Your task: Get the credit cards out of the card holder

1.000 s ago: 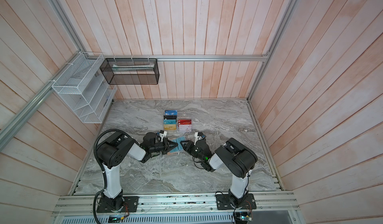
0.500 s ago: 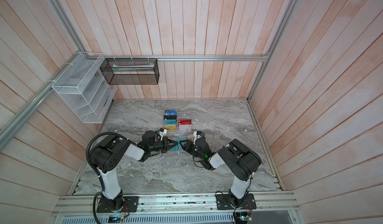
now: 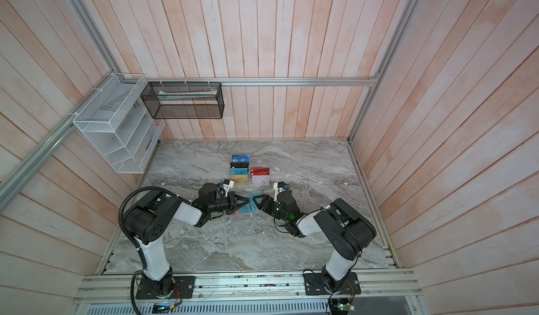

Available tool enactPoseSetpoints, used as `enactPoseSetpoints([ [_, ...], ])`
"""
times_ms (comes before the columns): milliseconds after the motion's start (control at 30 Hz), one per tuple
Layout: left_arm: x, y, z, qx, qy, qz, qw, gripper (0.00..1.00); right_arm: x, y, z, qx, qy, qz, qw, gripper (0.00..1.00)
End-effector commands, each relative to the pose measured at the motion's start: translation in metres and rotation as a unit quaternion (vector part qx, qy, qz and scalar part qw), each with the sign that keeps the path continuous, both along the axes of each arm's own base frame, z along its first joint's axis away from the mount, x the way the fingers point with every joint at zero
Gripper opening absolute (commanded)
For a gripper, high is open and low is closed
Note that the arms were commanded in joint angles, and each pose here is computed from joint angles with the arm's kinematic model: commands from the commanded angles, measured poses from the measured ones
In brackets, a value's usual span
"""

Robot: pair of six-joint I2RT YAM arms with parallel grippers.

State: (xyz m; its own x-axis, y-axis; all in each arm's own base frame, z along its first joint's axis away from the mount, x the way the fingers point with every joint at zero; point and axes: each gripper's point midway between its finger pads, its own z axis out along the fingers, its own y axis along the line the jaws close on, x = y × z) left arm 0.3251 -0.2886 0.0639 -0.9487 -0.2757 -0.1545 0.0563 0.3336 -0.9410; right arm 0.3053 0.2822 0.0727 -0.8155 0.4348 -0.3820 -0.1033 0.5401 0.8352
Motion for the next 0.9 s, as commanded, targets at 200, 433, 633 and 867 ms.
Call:
enactPoseSetpoints([
  [200,-0.001,0.002,-0.014,0.012,0.012,-0.001,1.0,0.09,0.005,-0.005,-0.004,-0.019,0.01,0.026,0.999,0.8],
  [433,-0.002,0.003,-0.019,0.019,0.017,0.002,1.0,0.1,0.012,0.002,0.025,-0.007,-0.024,0.039,0.999,0.84],
  [633,-0.002,0.004,-0.023,0.021,0.021,0.003,1.0,0.1,0.02,0.014,0.036,-0.002,-0.037,0.056,0.998,0.87],
  [867,-0.003,0.006,-0.028,0.022,0.026,0.004,0.999,0.1,0.03,0.029,0.028,0.007,-0.03,0.077,0.997,0.88],
])
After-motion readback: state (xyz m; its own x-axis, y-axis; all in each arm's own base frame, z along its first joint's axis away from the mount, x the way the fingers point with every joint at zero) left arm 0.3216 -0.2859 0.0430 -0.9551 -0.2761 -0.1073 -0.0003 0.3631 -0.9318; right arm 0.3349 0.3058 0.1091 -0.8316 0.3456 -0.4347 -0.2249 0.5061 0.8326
